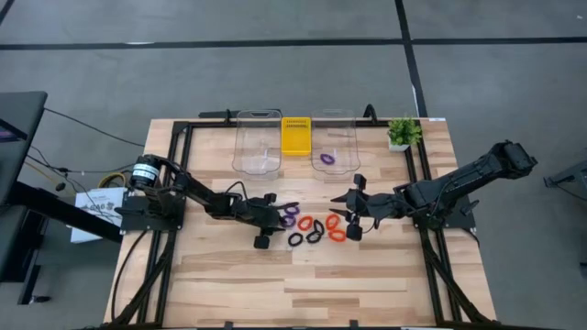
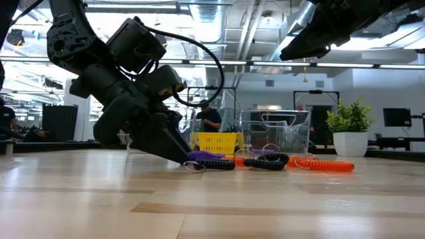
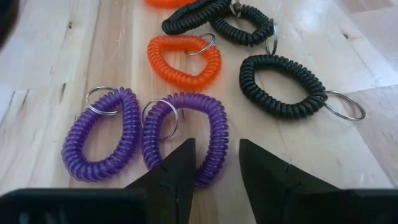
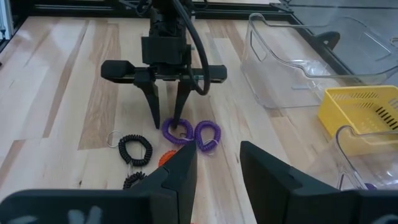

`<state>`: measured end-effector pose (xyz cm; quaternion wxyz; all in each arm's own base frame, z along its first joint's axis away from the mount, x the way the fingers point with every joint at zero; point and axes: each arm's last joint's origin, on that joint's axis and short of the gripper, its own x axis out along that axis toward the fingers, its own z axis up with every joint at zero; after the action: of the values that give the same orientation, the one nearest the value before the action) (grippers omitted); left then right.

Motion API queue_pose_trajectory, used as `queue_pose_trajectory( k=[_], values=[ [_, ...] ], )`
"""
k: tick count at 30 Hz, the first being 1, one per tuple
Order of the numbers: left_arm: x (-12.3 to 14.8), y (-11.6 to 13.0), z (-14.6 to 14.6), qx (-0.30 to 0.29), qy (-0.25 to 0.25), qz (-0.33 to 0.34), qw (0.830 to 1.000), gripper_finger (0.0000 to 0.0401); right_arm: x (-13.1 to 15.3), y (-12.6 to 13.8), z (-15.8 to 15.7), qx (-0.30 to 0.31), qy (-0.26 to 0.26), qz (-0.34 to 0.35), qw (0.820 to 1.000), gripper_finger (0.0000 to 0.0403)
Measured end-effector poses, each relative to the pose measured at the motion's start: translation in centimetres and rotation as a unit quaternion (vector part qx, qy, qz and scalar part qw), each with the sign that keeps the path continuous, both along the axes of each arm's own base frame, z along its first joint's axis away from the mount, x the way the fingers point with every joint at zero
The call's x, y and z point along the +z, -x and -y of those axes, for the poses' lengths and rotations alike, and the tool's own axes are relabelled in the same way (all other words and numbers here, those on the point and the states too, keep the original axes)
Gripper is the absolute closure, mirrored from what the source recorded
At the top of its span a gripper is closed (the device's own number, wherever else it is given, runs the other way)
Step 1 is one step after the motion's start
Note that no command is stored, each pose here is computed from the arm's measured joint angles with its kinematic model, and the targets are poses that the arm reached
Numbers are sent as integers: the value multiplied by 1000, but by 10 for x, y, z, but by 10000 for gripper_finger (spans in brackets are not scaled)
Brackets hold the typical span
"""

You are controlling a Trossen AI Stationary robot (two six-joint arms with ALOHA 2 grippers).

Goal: Sort spring keychains
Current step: Put the bottom violet spring keychain into the right transparent bin

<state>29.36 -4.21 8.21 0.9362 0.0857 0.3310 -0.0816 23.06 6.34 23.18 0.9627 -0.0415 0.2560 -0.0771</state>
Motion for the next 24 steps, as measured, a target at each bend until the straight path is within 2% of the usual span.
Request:
queue_pose_trajectory(
  k=[16, 24],
  values=[
    [-1, 1, 1, -17, 12, -4, 1000, 371, 0, 0, 0, 0, 0, 0, 1000, 290],
    [3, -5, 3, -31, 23, 2, 999, 362, 0, 0, 0, 0, 0, 0, 1000, 290]
  ],
)
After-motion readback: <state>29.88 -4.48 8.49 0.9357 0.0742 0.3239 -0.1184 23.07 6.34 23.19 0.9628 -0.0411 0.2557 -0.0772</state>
